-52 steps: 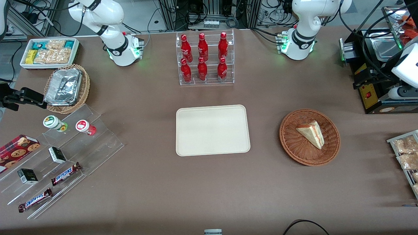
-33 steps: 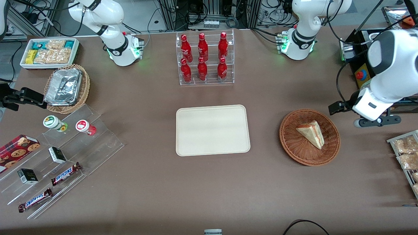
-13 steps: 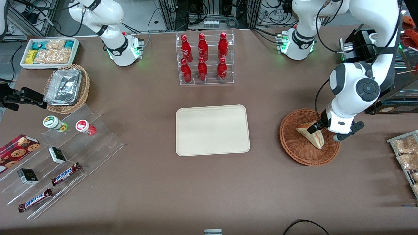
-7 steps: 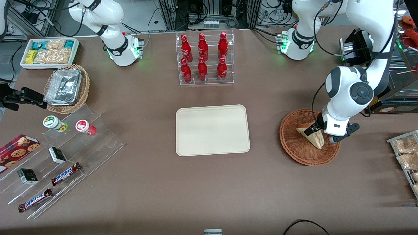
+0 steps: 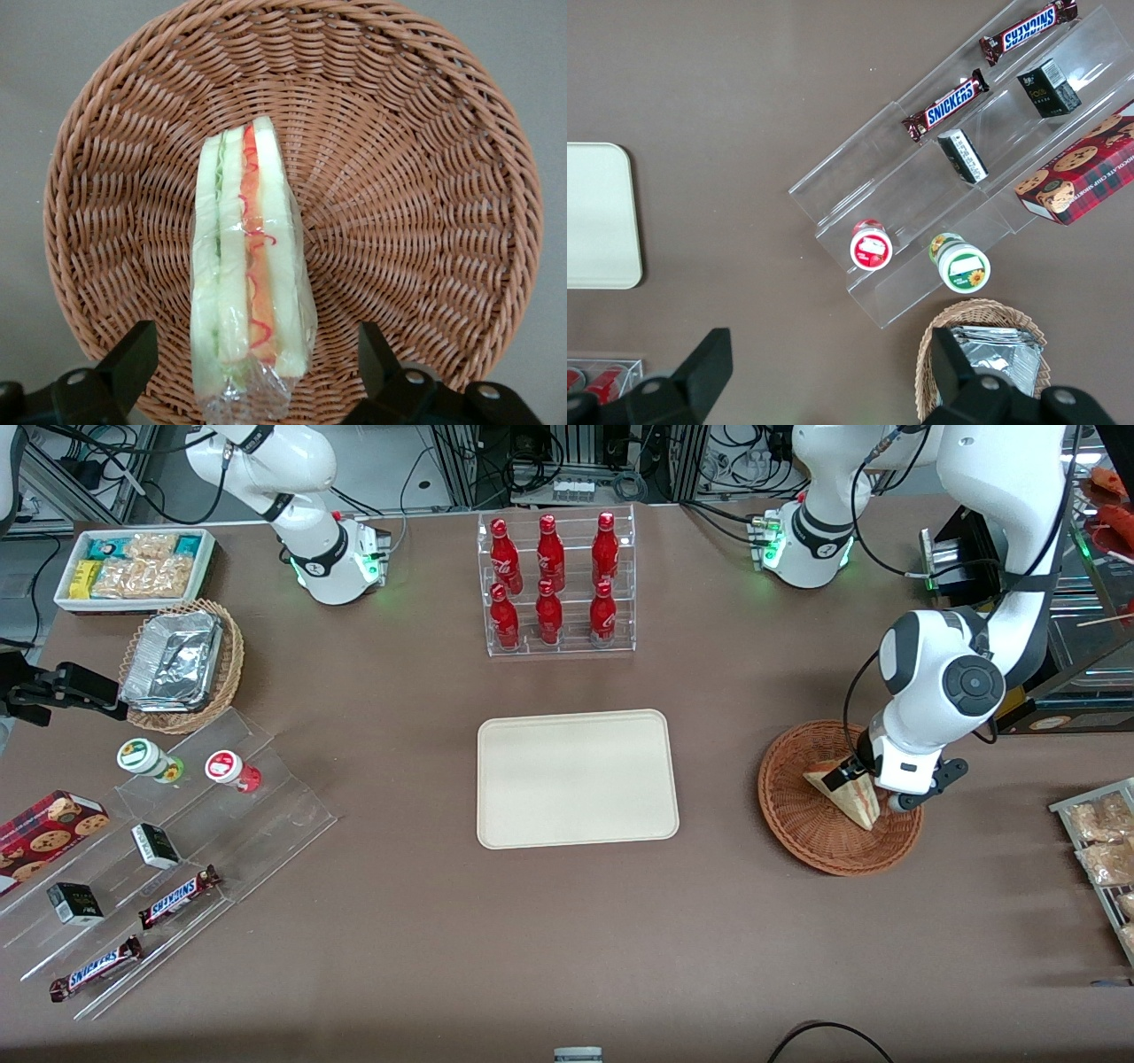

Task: Place sandwich from basket to tray
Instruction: 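Lower the open left gripper around the sandwich in the basket, then close the left gripper on the sandwich and lift it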

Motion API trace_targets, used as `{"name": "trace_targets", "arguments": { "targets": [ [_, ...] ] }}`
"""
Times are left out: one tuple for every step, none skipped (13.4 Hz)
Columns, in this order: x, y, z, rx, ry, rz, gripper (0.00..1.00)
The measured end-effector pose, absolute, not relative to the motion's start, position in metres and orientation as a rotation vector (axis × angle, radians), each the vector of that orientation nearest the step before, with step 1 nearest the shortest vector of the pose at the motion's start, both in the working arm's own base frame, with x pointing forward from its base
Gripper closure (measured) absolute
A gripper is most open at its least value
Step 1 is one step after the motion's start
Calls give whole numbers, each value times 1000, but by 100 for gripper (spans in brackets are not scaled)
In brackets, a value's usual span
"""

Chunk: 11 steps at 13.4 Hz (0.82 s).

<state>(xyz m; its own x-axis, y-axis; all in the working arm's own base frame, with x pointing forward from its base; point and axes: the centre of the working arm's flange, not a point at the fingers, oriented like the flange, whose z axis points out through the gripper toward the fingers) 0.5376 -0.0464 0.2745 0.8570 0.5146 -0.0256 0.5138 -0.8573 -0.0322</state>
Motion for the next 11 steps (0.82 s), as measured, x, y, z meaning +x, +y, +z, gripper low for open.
{"name": "trace_targets", "arguments": {
  "targets": [
    [536,-46,271,-3001,-832,62,0],
    [534,-45,267,-2998,-832,73,0],
    [533,-45,264,-2995,-833,82,1],
    [533,-45,262,-2993,-835,85,6],
    [533,-45,260,-2992,-837,86,15],
    [533,-43,260,-2991,-842,84,29],
    [534,-40,261,-2989,-849,80,41],
    [534,-38,261,-2987,-856,78,52],
    [535,-37,262,-2987,-858,75,61],
    [536,-37,263,-2988,-859,70,68],
    [538,-37,266,-2990,-861,61,71]
  ]
}}
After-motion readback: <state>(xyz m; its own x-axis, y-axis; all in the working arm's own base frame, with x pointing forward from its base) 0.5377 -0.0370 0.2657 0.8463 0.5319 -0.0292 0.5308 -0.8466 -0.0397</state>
